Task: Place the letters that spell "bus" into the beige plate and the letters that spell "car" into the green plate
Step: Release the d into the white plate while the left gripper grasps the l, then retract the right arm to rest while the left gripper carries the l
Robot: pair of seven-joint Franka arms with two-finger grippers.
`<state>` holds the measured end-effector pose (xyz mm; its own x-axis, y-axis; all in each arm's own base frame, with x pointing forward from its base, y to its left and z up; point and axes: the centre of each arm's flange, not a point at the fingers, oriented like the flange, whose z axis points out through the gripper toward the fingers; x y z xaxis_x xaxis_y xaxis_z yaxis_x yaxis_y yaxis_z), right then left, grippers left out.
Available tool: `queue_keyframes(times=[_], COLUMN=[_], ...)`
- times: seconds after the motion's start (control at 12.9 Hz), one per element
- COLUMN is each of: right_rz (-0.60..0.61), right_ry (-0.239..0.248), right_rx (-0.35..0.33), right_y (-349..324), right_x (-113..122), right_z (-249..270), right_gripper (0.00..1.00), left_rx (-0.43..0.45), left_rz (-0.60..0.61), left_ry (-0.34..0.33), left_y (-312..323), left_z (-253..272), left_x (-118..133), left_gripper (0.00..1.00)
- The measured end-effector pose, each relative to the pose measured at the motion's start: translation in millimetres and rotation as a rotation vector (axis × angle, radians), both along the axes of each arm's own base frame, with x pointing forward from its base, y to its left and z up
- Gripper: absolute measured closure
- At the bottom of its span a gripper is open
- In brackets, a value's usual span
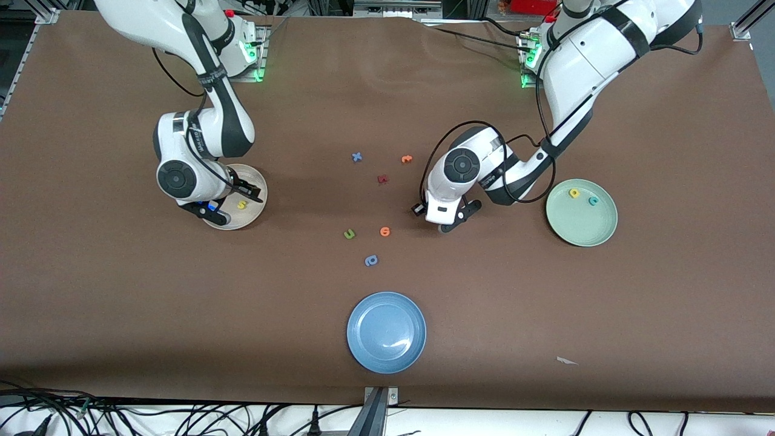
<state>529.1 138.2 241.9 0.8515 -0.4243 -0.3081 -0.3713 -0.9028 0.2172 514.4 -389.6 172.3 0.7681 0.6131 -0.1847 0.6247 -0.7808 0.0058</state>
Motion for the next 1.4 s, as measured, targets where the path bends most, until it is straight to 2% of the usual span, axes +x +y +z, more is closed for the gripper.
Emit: queue_keyframes(times=[0.08,0.16,0.31,0.62,0.93,1.17,1.4], right_rz=[0.005,0.012,0.039,0.173,0.249,0.251,0.275], right_ry=[-0.004,-0.013,-0.048,-0.120,-0.209,-0.243,-0.265], right_rx=[0.013,0.029,0.067,0.155,0.096,0.098,0.105], right_y=[4.7,9.0,16.3,15.6,-17.8,-46.5,-78.1], right_x=[7.3,14.0,25.6,29.3,15.9,17.5,32.1], right_z=[23.9,51.0,110.3,219.1,292.0,312.2,310.0], right_gripper=[0.00,0.00,0.00,0.00,0.00,0.00,0.00], left_rx=[0.000,0.000,-0.001,-0.006,0.012,0.071,0.087], left_rz=[0.000,0.000,0.001,0.032,0.052,-0.008,-0.097], left_ry=[0.000,-0.001,-0.002,-0.025,-0.041,0.011,0.128], left_y=[0.0,0.0,0.0,9.7,40.3,91.6,176.3], left_z=[0.1,0.3,0.6,7.8,28.8,62.1,83.6], left_x=[0.0,0.3,0.9,19.6,48.0,66.7,82.8], left_gripper=[0.74,0.80,0.83,0.83,0.83,0.83,0.83])
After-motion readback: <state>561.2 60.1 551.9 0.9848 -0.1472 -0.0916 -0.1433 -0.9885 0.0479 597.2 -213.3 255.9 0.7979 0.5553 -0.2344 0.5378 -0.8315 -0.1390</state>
